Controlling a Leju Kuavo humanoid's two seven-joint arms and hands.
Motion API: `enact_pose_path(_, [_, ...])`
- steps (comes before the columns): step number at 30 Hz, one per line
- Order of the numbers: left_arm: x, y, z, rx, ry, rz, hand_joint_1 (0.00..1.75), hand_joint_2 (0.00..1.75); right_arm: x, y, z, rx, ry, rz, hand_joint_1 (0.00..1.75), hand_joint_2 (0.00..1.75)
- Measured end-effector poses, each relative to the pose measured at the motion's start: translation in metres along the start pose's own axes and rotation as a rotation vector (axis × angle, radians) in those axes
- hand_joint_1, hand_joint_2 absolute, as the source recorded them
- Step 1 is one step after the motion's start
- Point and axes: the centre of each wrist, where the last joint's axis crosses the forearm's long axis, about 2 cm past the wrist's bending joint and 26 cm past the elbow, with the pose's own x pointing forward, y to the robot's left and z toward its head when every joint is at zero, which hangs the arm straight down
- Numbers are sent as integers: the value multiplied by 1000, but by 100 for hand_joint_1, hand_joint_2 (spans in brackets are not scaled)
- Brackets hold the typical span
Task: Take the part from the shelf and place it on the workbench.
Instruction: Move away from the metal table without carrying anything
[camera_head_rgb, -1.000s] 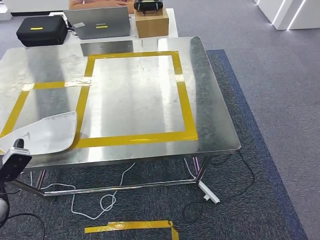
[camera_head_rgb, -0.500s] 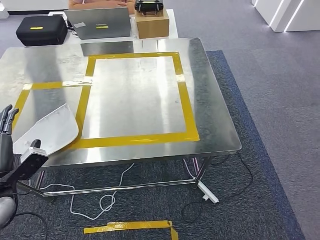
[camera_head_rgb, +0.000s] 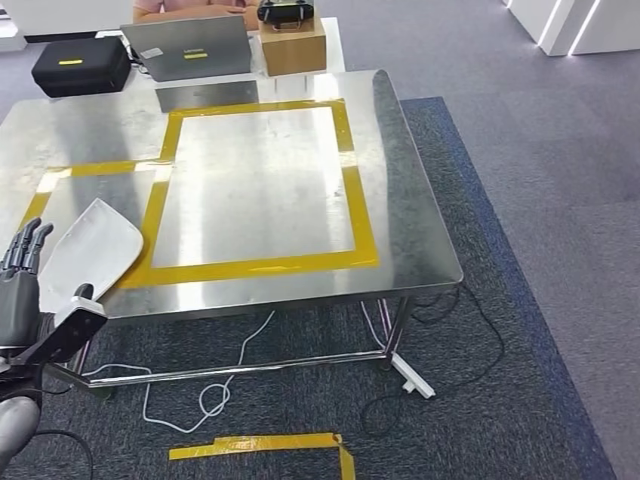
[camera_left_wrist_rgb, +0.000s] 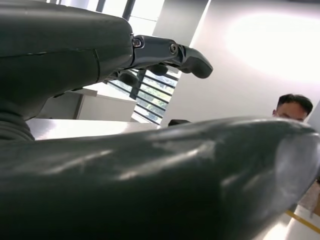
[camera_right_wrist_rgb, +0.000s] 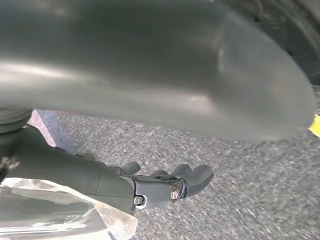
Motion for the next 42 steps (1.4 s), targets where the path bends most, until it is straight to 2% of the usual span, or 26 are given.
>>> enact_pose_path(16, [-2, -4, 11, -27, 31, -7, 0, 0, -4, 4, 2, -3, 34, -10, 0, 0])
enact_pose_path(24, [-2, -9, 24, -55, 53, -2, 0, 0, -4, 3, 2, -4, 38, -12, 0, 0])
enact_pose_path(30, [-3, -16, 52, -115, 96, 4, 0, 0, -5, 4, 2, -5, 53, -22, 0, 0])
enact_pose_path(36, [-3, -19, 64, -152, 126, 10, 0, 0, -4, 5, 3, 1, 58, -29, 0, 0])
enact_pose_path(39, [-2, -24, 78, -204, 180, 21, 0, 0, -3, 6, 3, 3, 70, -45, 0, 0])
enact_pose_path(42, [-1, -35, 105, -284, 287, 65, 0, 0, -2, 9, 4, 0, 89, -73, 0, 0])
